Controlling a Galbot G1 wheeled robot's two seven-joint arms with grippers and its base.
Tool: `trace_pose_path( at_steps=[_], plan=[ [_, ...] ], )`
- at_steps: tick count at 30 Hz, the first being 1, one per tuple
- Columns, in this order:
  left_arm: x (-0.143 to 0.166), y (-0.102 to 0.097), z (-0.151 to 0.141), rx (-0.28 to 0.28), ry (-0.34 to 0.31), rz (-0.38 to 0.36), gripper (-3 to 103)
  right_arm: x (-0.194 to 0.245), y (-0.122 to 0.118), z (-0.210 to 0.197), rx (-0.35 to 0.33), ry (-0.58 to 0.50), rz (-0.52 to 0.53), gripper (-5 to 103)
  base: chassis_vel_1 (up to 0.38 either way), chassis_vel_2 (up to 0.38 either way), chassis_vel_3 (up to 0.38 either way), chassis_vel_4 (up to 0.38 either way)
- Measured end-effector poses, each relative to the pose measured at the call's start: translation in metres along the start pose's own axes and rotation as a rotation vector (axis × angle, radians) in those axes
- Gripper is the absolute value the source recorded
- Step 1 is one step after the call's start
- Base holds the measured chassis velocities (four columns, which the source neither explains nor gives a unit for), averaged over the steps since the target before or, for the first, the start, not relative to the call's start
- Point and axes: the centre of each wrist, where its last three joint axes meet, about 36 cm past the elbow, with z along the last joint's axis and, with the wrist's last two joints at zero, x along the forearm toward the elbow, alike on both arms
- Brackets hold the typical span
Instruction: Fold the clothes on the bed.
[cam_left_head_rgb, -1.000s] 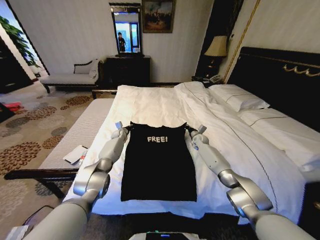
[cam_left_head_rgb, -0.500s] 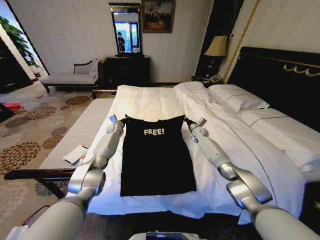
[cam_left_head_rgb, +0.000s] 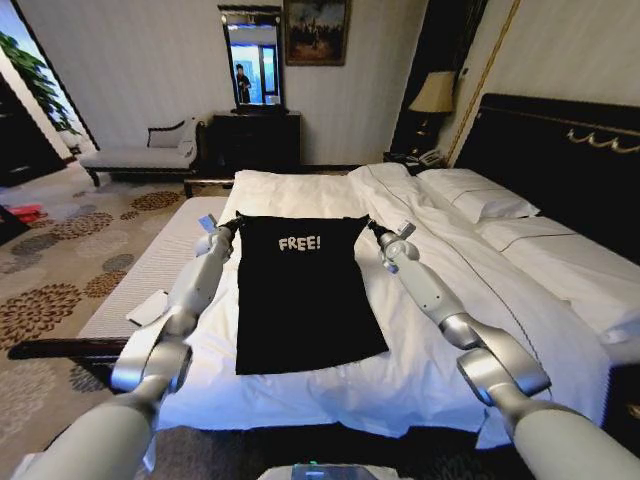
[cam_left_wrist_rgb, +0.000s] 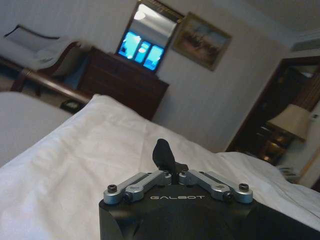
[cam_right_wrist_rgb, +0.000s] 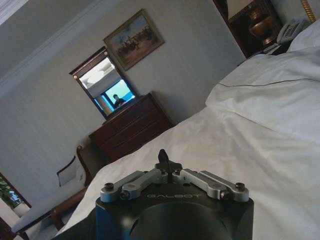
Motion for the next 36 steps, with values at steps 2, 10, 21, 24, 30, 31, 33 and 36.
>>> trace_pose_path(
  at_steps=[2,10,21,24,30,31,33,36],
  plan=[
    [0.009,0.002,0.002,-0.008,-0.001,0.005,1,0.004,-0.002,0.000,0.000,0.001,0.001,0,0.000,0.000,0.000,0.000],
    [0.092,0.014,0.035,-0.048,0.031,0.042,1,0.049,-0.037,0.022,0.036,0.051,0.043,0,0.000,0.000,0.000,0.000],
    [0.173,0.020,0.079,-0.110,0.107,0.066,1,0.122,-0.054,0.039,0.046,0.115,0.134,0,0.000,0.000,0.000,0.000],
    [0.190,0.026,0.093,-0.130,0.135,0.052,1,0.137,-0.055,0.045,0.052,0.130,0.144,0,0.000,0.000,0.000,0.000],
    [0.231,0.033,0.114,-0.175,0.174,0.027,1,0.184,-0.055,0.073,0.067,0.190,0.150,0,0.000,0.000,0.000,0.000],
    [0.238,0.032,0.116,-0.184,0.178,0.027,1,0.193,-0.054,0.078,0.069,0.204,0.149,0,0.000,0.000,0.000,0.000],
    [0.251,0.028,0.120,-0.197,0.186,0.030,1,0.207,-0.051,0.088,0.074,0.221,0.145,0,0.000,0.000,0.000,0.000],
    [0.265,0.022,0.124,-0.209,0.196,0.039,1,0.220,-0.048,0.094,0.077,0.229,0.140,0,0.000,0.000,0.000,0.000]
  ],
)
